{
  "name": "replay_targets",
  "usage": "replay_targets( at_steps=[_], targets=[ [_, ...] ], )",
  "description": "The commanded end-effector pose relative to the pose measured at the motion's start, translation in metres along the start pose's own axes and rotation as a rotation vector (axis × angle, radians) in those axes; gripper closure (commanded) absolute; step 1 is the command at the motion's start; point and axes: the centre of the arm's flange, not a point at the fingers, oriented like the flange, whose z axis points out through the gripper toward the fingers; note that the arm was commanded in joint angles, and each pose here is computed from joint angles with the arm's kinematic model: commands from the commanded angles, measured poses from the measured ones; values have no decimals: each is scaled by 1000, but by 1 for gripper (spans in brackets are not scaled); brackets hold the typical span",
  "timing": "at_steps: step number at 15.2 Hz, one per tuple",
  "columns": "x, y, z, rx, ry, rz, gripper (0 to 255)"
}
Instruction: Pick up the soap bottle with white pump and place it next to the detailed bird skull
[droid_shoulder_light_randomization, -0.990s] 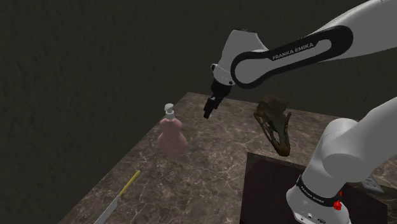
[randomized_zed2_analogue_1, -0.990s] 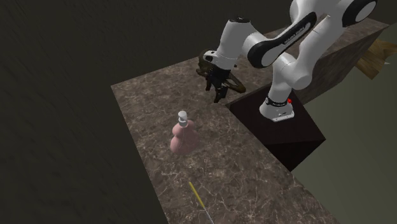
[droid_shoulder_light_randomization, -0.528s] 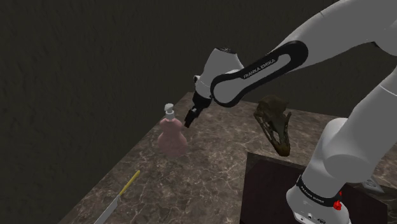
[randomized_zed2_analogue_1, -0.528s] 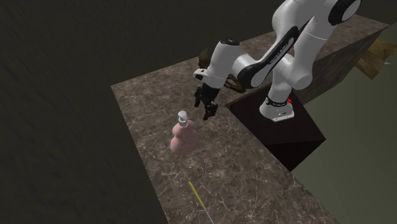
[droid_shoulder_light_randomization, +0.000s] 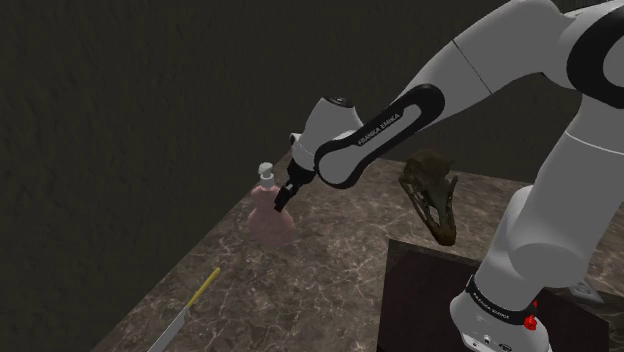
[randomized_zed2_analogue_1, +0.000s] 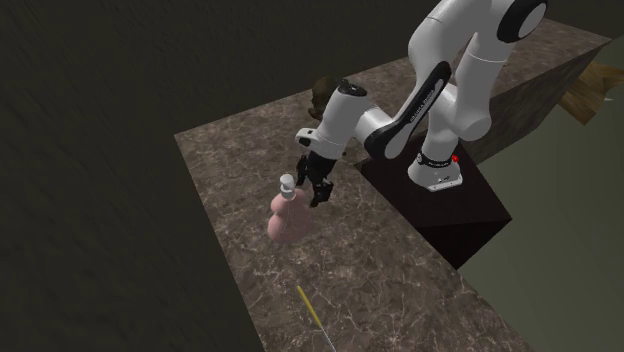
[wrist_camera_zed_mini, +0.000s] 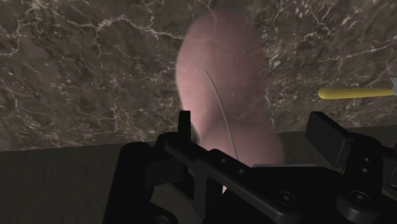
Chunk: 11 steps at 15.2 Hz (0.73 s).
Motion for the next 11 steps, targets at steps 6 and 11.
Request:
replay_targets(
  at_steps=[6, 11],
  targets=[
    [1, 1, 19, 0, 1, 0, 0],
    [1, 1, 19, 0, 1, 0, 255]
  ],
)
